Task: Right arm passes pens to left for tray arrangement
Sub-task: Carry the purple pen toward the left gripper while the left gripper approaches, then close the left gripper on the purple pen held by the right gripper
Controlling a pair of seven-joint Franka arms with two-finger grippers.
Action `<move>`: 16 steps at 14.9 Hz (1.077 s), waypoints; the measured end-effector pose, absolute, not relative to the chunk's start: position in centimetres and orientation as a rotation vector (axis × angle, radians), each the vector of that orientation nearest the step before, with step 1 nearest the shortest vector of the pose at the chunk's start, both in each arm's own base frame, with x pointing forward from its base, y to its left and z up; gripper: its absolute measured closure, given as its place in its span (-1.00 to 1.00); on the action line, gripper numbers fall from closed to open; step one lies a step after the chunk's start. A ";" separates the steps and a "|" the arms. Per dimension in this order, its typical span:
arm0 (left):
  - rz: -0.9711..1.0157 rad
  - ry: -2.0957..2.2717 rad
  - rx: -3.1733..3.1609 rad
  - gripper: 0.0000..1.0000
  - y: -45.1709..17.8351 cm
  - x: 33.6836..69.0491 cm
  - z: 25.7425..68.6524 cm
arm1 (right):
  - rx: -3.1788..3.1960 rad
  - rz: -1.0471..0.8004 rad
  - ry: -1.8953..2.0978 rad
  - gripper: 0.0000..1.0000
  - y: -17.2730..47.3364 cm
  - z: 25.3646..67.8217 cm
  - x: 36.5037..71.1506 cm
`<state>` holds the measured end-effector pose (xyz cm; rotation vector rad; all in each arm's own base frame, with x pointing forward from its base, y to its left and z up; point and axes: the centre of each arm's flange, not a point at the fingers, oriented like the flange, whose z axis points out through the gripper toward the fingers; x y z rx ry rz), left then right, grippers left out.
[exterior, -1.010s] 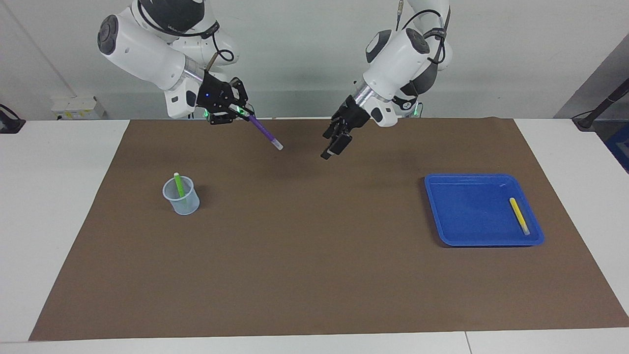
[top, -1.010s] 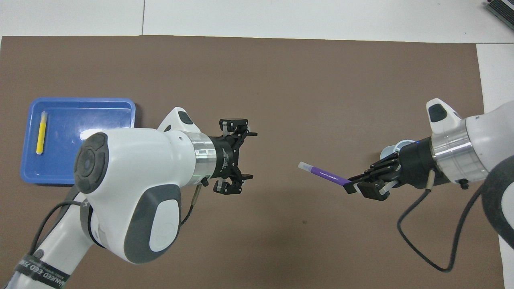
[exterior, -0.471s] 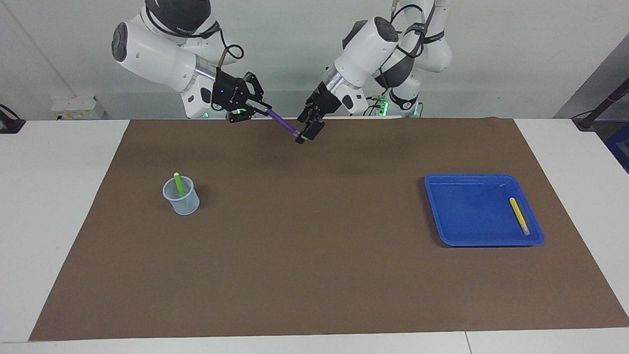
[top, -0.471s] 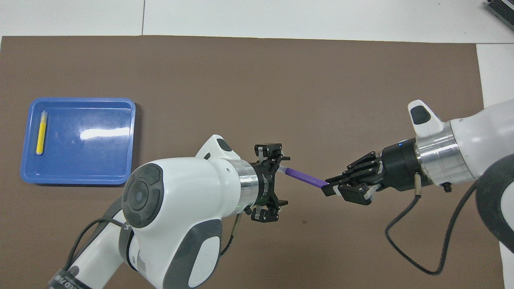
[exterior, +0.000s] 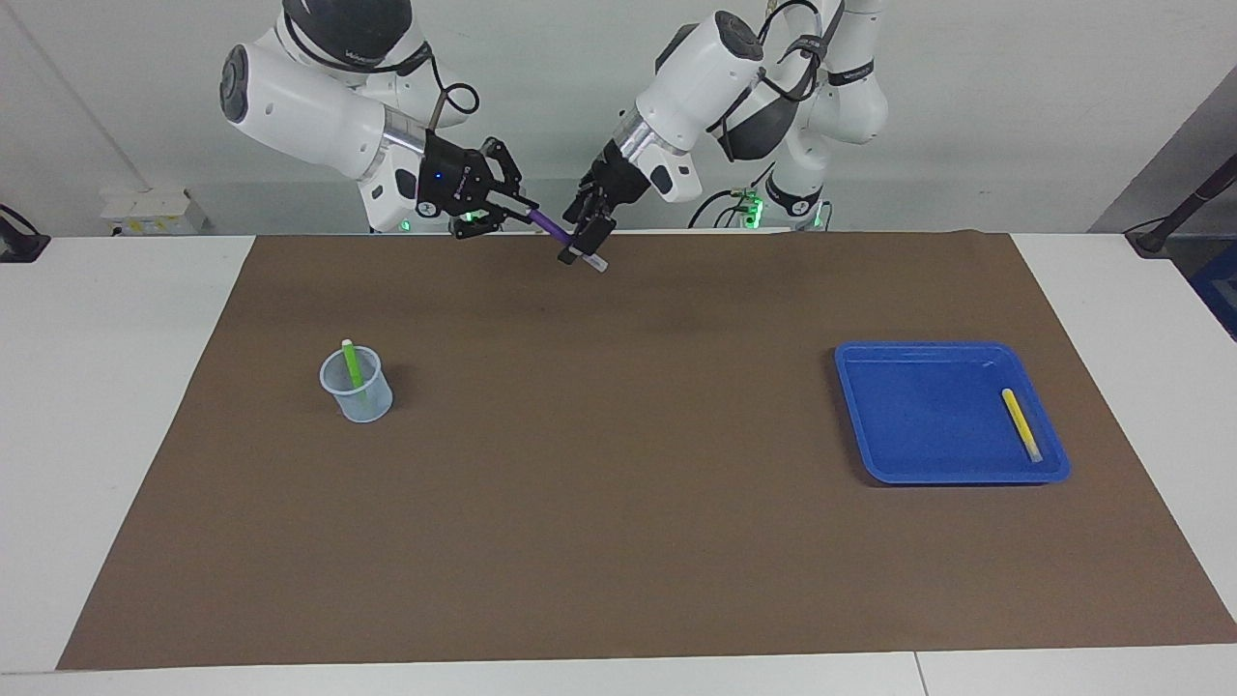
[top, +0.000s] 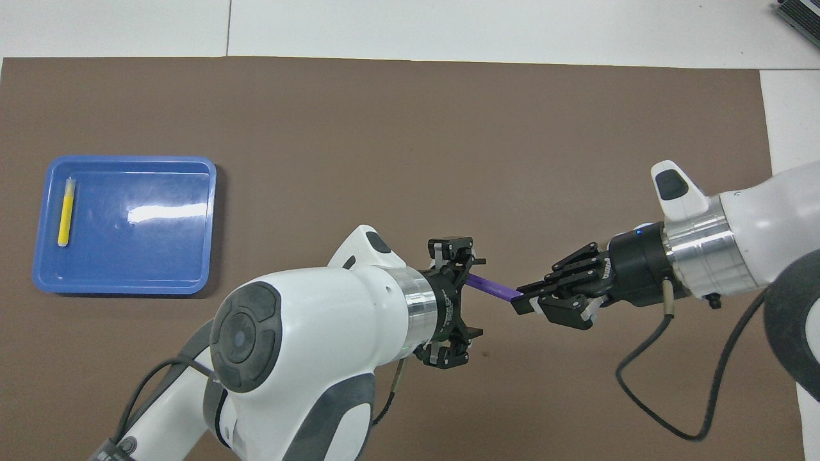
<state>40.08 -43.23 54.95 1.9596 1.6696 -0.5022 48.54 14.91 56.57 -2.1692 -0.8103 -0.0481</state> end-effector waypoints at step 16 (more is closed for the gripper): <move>-0.447 1.710 1.901 -0.24 -44.4 39.6 55.3 | -2.164 -0.056 -0.825 0.63 14.9 56.5 48.5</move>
